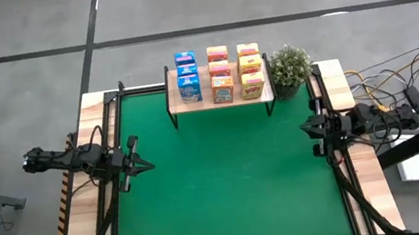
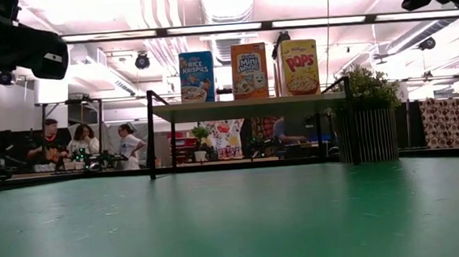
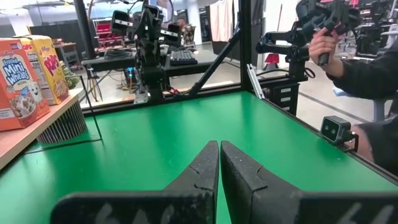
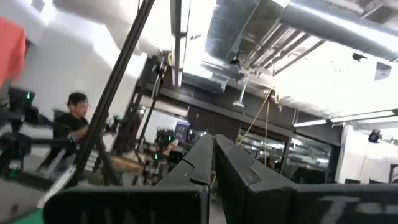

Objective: Stack cereal on shelf
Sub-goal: Return to home position

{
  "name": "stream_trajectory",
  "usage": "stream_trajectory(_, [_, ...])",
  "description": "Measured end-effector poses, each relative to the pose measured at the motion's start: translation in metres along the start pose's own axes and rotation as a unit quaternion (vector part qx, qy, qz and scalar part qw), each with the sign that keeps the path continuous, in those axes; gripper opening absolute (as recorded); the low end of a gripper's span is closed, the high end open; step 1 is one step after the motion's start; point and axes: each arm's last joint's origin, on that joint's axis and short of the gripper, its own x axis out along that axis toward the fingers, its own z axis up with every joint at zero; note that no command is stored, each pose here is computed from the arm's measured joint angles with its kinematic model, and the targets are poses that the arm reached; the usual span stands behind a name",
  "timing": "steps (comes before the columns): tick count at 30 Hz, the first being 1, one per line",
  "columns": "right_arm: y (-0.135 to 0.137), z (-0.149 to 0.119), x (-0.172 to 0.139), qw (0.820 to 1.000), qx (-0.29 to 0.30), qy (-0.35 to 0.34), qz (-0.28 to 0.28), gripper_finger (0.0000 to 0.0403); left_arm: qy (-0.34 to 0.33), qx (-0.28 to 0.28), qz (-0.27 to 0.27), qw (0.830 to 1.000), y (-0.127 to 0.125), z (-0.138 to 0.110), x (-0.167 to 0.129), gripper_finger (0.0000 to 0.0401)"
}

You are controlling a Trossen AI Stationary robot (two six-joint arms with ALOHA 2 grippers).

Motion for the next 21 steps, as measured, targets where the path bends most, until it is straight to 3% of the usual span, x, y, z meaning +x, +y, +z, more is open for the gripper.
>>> stream_trajectory(14, [0.0024, -0.0063, -0.0002, 0.999, -0.042, 0.032, 0.013, 0.0009, 0.002, 0.000, 0.000, 1.000, 0.0000, -0.0003, 0.0003, 0.0000])
stream_trajectory(21, [0.0035, -0.0094, 0.0012, 0.998, -0.033, 0.046, 0.019, 0.0009, 0.002, 0.000, 0.000, 1.000, 0.0000, -0.0003, 0.0003, 0.0000])
